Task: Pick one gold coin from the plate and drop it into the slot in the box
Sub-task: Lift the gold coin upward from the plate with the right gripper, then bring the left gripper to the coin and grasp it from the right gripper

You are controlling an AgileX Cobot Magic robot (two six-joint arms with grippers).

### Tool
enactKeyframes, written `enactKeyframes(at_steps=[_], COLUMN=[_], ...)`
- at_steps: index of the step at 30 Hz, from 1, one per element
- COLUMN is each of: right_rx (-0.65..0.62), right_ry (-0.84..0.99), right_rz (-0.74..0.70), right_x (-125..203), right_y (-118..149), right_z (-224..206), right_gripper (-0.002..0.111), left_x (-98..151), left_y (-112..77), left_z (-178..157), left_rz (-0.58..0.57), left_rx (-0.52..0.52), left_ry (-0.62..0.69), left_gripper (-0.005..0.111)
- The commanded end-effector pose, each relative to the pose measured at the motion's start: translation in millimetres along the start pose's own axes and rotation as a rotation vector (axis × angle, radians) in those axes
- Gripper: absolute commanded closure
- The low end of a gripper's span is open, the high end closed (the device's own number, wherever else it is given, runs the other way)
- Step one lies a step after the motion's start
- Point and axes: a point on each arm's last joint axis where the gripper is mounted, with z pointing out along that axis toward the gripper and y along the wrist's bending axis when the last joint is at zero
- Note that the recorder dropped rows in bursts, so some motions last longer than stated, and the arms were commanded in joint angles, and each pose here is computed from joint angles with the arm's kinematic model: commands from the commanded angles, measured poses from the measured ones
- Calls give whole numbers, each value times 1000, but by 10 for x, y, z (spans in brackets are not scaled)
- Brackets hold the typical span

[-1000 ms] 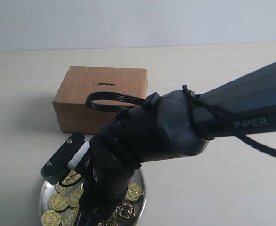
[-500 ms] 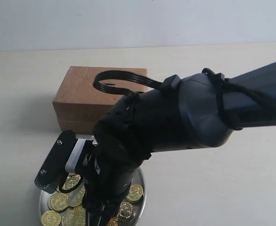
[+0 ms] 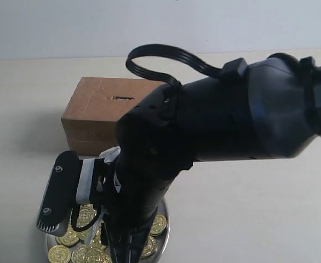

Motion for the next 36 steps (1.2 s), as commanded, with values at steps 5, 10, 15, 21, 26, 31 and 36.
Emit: enactKeyframes(at_steps=[5, 10, 15, 21, 26, 31, 36], right_rx=[16, -2, -23, -28, -19, 37, 83], right_ry=[-39, -50, -61, -64, -141, -264, -335], right_rz=[-11, 13, 41, 48, 67, 51, 31], right_x=[-18, -27, -37, -40, -72, -64, -30], right_y=[10, 27, 45, 49, 80, 127, 160], right_z=[-135, -141, -142, -142, -397, -869, -1151], right_gripper=[90, 90, 90, 90, 90, 90, 90], left_x=[-20, -20, -49, -343, -441, -311, -429], left_y=[-3, -3, 6, -3, 30, -43, -128], left_z=[-6, -6, -7, -72, -118, -70, -159], left_rz=[-1, -1, 31, -628, -818, -895, -864], left_rx=[6, 6, -5, 127, 180, 185, 306], left_ry=[-19, -19, -50, -368, -486, -239, -157], left_gripper=[107, 107, 107, 107, 107, 107, 107])
